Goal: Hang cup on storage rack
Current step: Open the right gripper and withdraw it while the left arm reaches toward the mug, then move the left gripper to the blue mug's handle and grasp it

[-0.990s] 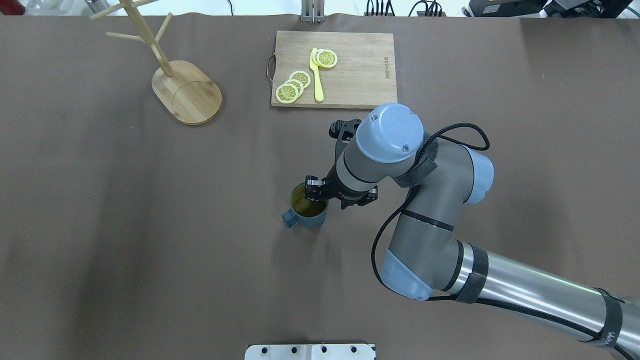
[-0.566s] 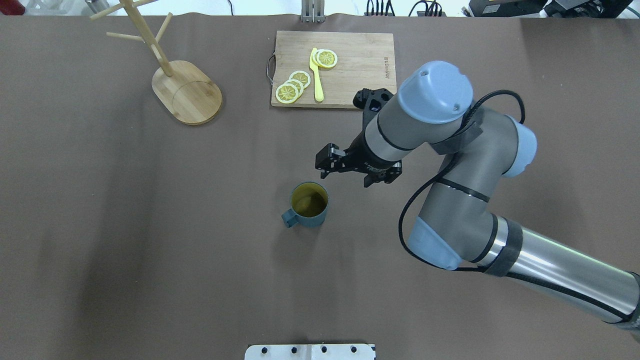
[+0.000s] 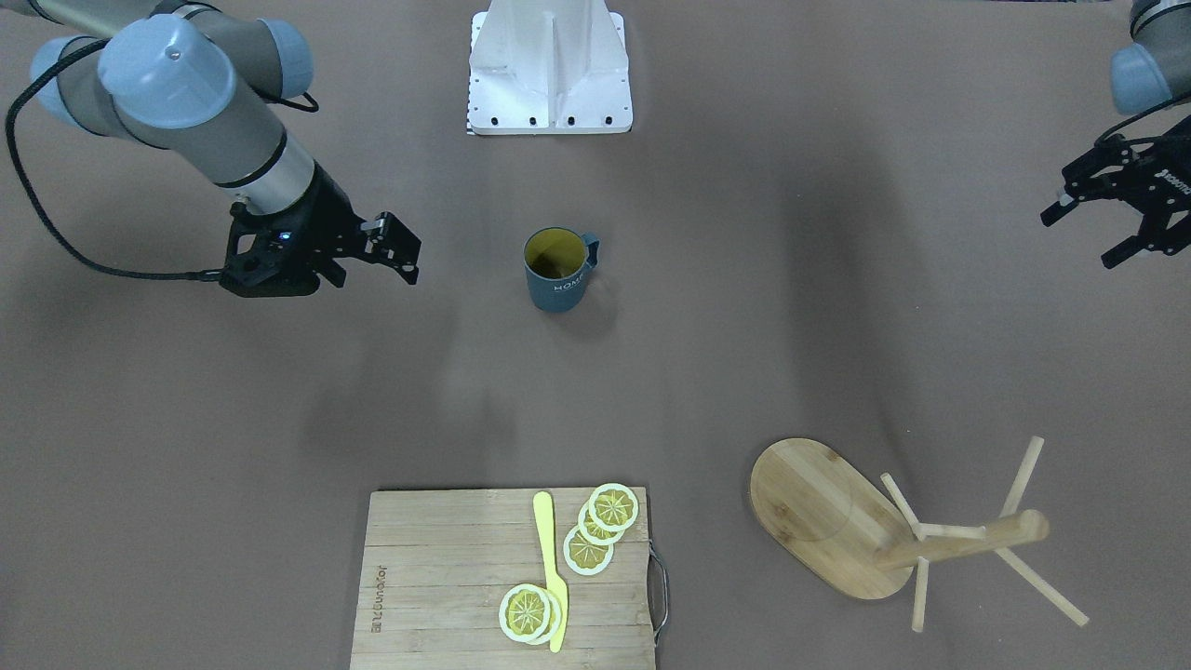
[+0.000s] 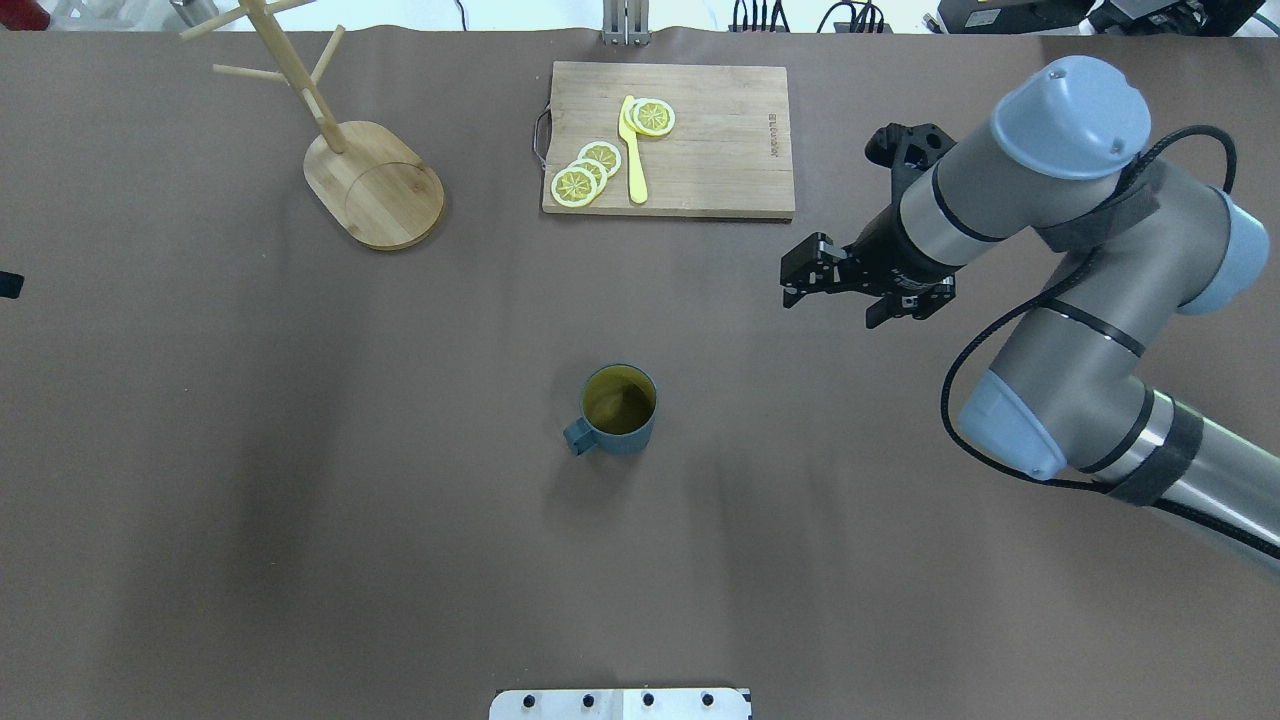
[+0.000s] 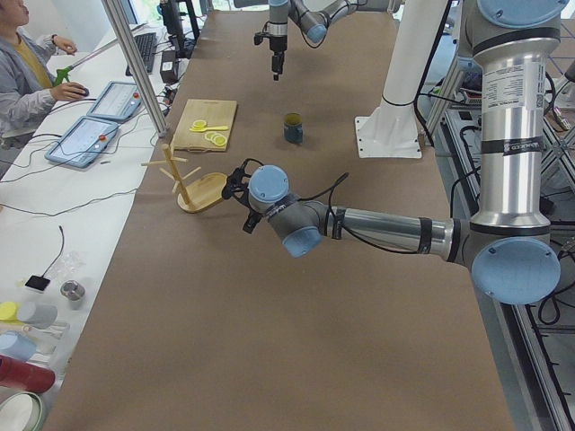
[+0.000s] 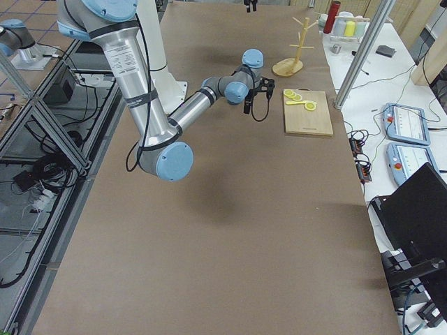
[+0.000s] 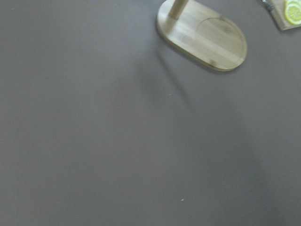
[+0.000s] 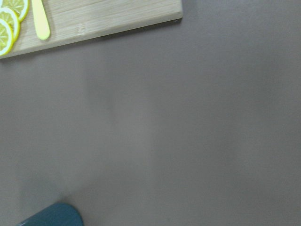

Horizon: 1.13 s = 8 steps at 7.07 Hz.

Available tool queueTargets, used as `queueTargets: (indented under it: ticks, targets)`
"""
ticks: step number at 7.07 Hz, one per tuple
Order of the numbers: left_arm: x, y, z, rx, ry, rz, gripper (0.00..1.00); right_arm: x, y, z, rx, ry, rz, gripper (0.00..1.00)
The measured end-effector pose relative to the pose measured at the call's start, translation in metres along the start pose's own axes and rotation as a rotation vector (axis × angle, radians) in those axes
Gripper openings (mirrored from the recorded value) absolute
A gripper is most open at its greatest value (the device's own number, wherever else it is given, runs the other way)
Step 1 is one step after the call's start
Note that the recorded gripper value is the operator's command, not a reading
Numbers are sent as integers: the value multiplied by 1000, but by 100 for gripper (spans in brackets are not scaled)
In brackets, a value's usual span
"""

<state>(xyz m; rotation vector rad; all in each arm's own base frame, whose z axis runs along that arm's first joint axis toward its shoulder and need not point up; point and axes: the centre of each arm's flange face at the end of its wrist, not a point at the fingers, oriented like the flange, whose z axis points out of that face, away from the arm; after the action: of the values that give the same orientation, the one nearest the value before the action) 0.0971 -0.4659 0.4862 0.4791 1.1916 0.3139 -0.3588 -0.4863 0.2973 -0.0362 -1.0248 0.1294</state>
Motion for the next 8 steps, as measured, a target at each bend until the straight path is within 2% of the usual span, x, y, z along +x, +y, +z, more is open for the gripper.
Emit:
queueTargets:
  ticks: [2,3,5,7,8]
  targets:
    - [73,-46,53,31,89,149,97,68,-25,-18,-7,33,-45,100]
    - [107,-56,83,71,106,224,97,107,-34,-25,-1,60,-73,100]
    - [156,-45,137,137,122,307,97,191,-56,-39,-16,102,-140,100]
    - [197,-27,176,212,151,315,98,262,-83,-58,-36,98,-180,100]
    - [210,-20,186,228,169,310,97,293,-94,-64,-40,103,-203,100]
